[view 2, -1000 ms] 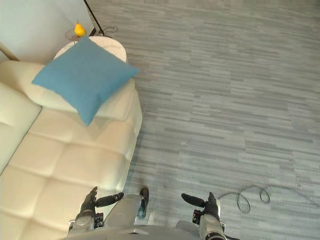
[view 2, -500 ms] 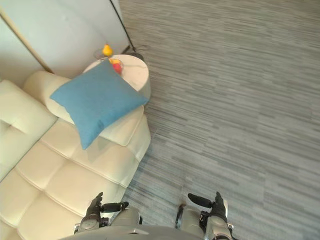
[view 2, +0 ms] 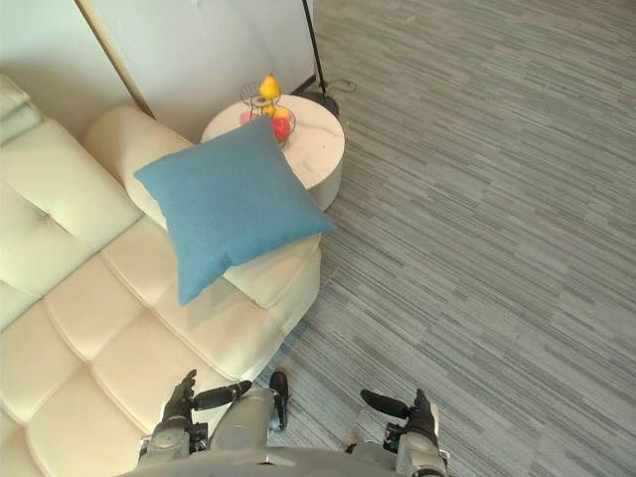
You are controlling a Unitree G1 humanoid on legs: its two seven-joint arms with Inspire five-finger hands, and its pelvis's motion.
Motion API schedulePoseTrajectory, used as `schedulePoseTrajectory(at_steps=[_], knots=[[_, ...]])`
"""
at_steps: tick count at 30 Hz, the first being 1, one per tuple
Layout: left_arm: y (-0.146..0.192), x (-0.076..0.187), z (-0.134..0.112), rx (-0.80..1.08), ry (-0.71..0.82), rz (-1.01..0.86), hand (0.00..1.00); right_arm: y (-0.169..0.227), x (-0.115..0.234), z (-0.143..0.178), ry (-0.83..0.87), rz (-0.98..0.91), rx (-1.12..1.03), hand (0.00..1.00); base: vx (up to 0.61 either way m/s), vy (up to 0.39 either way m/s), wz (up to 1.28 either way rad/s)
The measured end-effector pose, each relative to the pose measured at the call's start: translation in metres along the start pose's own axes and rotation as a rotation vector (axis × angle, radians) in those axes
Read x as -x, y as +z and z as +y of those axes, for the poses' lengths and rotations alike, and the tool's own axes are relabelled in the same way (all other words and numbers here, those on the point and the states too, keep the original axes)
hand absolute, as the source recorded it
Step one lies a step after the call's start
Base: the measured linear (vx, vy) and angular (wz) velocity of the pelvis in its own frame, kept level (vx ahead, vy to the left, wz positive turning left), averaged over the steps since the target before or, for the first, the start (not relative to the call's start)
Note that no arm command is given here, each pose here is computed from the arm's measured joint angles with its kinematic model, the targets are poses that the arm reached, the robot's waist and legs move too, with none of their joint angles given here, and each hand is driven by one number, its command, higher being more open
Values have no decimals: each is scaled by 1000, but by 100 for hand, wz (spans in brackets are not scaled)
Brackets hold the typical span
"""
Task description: Pick up cushions and gather them together orderly.
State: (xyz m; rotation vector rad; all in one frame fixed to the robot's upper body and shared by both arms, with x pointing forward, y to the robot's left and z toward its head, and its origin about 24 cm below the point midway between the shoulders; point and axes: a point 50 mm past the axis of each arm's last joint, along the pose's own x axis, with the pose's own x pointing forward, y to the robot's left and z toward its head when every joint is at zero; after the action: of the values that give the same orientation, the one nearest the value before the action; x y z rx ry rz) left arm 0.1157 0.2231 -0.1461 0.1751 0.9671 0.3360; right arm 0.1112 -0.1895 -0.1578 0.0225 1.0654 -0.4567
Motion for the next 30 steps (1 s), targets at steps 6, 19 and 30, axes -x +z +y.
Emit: schedulePoseTrajectory(at_steps=[6, 19, 30], knots=[[-4, 0, 2, -46, -6, 23, 100, 1, 1, -3, 0, -20, -3, 100, 261, 25, 73], [-4, 4, -18, 52, -18, 33, 100, 4, 3, -11, -30, -60, -48, 100, 121, -233, 58], [1, 8, -20, 140, 7, 3, 100, 63, 20, -20, -56, -371, -126, 100, 20, 9, 17]])
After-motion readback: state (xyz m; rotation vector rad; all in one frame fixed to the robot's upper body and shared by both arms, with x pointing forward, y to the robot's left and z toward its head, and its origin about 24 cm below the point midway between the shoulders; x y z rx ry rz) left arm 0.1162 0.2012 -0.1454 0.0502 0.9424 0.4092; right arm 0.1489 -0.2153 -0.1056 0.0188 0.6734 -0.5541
